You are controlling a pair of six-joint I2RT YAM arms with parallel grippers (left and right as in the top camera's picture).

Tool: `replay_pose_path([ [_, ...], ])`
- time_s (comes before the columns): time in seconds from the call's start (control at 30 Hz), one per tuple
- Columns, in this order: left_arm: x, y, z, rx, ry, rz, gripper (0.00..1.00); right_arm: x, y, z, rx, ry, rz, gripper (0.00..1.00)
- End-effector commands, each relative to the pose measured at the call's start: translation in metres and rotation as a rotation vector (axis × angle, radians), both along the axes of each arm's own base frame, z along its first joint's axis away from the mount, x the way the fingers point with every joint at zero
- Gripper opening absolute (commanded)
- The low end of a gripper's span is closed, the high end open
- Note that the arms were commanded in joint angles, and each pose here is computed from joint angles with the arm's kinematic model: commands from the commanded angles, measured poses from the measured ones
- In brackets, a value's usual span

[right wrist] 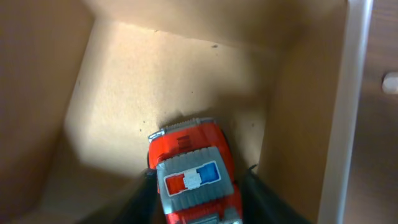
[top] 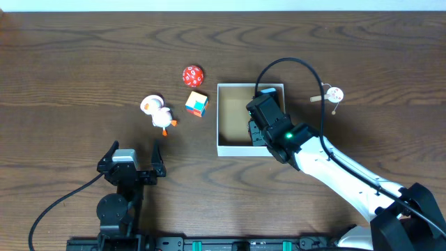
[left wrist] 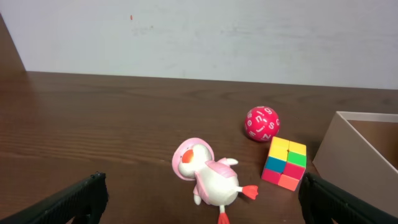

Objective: Pack container
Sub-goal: 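Lower the truck into the box and open the right gripper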

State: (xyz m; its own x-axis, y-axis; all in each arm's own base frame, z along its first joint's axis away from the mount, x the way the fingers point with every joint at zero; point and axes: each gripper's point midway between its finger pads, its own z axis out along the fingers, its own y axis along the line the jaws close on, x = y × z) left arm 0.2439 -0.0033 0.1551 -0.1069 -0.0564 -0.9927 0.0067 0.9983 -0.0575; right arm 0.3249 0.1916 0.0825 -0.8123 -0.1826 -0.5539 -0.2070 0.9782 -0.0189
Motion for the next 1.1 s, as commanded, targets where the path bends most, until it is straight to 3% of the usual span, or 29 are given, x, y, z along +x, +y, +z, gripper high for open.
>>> replay_pose_path([
  [0.0, 0.0, 0.001, -0.017, 0.017, 0.041, 0.003, 0.98, 0.005, 0.005, 0.009, -0.095, -0.045, 0.152, 0.27],
  [0.1, 0.0, 0.001, -0.017, 0.017, 0.041, 0.003, 0.98, 0.005, 0.005, 0.009, -0.143, -0.055, 0.225, 0.01],
  [0.27, 0.0, 0.001, -0.017, 0.017, 0.041, 0.003, 0.98, 0.005, 0.007, 0.009, -0.159, -0.061, 0.26, 0.01],
  [0.6, 0.0, 0.001, -0.017, 0.017, 0.041, 0.003, 0.98, 0.005, 0.029, 0.012, -0.215, -0.111, 0.551, 0.01],
  [1.07, 0.0, 0.001, -0.017, 0.018, 0.041, 0.003, 0.98, 0.01, 0.033, -0.012, -0.24, -0.082, 0.589, 0.01],
])
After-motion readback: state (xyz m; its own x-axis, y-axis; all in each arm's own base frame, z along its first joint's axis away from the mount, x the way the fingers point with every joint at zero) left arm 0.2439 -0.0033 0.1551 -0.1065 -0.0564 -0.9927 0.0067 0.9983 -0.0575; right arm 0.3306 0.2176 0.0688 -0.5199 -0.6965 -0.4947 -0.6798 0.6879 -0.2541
